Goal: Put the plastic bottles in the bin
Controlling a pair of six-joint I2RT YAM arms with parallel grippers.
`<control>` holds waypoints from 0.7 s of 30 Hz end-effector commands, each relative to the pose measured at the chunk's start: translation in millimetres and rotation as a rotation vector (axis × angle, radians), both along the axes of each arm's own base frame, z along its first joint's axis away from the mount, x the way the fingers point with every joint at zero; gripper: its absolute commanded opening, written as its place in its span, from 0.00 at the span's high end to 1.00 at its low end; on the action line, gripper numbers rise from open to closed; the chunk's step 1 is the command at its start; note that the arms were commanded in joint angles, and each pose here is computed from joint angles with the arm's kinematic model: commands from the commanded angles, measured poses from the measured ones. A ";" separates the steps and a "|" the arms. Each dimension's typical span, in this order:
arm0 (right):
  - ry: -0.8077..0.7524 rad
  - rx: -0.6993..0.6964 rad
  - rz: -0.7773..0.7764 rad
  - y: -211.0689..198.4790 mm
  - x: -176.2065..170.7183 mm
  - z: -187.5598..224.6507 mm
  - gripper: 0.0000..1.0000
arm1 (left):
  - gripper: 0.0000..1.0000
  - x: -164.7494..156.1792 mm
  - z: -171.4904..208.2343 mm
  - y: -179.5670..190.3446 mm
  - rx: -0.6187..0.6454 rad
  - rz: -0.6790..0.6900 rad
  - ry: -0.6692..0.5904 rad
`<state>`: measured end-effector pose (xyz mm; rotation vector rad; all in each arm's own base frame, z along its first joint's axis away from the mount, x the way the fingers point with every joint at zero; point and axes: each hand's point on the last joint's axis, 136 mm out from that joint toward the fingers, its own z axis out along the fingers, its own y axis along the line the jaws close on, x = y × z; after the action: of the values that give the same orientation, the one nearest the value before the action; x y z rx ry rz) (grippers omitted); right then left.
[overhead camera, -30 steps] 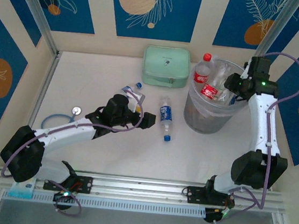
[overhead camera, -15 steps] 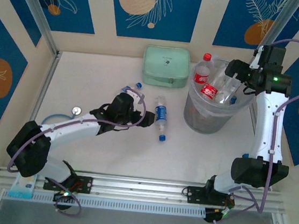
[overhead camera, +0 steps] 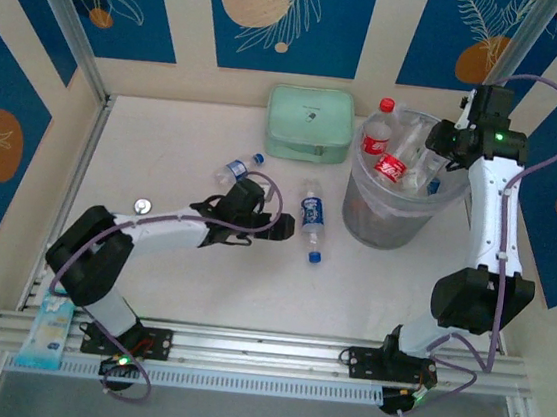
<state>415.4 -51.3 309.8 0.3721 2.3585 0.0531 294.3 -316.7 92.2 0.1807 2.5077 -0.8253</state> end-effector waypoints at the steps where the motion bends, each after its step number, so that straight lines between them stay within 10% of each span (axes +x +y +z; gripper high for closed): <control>1: -0.057 0.051 0.045 15.5 -8.1 20.8 0.49 | 0.04 -3.1 8.5 -23.6 -0.058 0.009 0.029; 12: -0.254 0.258 0.243 73.0 -37.2 74.9 0.07 | 0.02 -2.5 -3.7 -65.5 -0.045 0.013 0.032; 21: -0.305 0.319 0.309 89.6 -54.5 88.1 0.04 | 0.08 3.9 -29.6 -63.6 0.118 0.010 0.031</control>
<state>369.7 25.5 385.8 0.1757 2.1196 0.5214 298.4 -389.5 79.3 0.1759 2.5405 -0.8076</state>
